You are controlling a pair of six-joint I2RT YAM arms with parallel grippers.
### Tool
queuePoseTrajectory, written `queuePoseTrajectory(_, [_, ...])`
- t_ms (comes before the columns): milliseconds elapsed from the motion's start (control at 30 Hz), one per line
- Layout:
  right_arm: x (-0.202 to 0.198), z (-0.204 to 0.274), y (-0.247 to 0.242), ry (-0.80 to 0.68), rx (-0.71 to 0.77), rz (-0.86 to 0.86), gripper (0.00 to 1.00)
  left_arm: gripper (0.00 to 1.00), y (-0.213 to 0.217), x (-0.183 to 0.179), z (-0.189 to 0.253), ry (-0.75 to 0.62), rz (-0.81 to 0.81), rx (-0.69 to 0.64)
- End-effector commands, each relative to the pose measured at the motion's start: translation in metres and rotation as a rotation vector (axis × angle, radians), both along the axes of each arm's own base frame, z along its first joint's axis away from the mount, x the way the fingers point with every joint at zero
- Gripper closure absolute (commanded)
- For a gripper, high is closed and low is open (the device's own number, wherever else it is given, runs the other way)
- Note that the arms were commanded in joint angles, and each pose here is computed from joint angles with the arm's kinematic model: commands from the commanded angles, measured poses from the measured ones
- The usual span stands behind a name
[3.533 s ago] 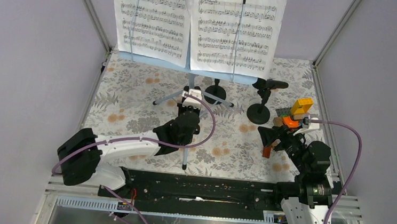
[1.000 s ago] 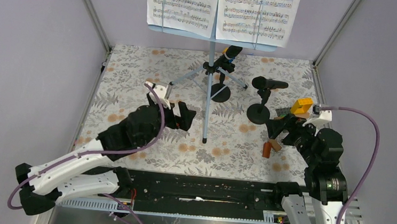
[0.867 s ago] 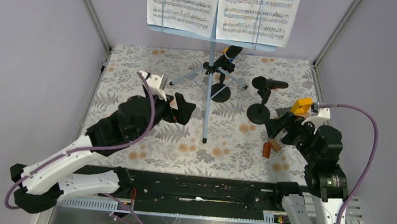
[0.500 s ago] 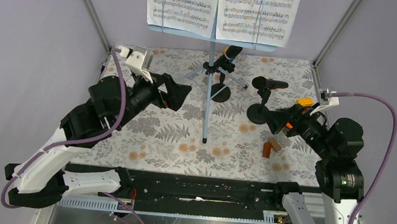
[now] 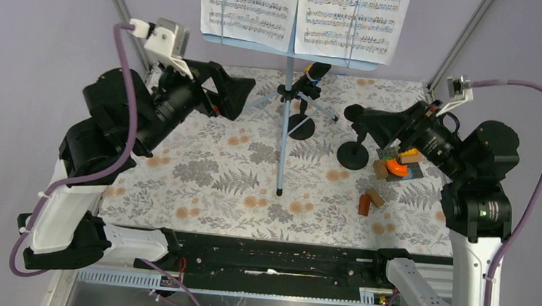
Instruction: Pack up the instrument practice props
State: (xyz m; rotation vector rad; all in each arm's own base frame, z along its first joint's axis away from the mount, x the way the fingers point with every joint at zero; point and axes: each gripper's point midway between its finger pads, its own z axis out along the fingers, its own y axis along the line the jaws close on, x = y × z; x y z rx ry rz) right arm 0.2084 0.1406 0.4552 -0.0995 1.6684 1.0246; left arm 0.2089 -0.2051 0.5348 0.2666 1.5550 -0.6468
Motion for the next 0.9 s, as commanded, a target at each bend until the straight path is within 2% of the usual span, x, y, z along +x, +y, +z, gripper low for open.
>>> queuePoseTrajectory(0, [0.000,0.043,0.011,-0.083,0.023,0.087,0.15,0.02,0.009,0.007,0.030,-0.067,0.046,0.029])
queuePoseTrajectory(100, [-0.001,0.055,0.028,-0.080,0.026,0.195,0.14,0.02,0.001,0.018,0.026,-0.064,0.058,0.076])
queuePoseTrajectory(300, [-0.030,0.086,0.079,-0.130,0.009,0.483,0.12,0.01,-0.008,0.041,0.007,-0.016,0.021,0.138])
queuePoseTrajectory(467, [-0.044,0.098,0.116,-0.194,-0.037,0.622,0.12,0.01,-0.019,0.048,-0.018,0.042,-0.010,0.213])
queuePoseTrajectory(633, [-0.017,0.099,0.132,-0.213,-0.064,0.561,0.11,0.01,-0.012,0.041,-0.033,0.078,-0.007,0.216])
queuePoseTrajectory(867, [0.030,0.124,0.139,-0.319,0.012,0.401,0.16,0.01,0.007,0.041,-0.031,0.077,0.078,0.175])
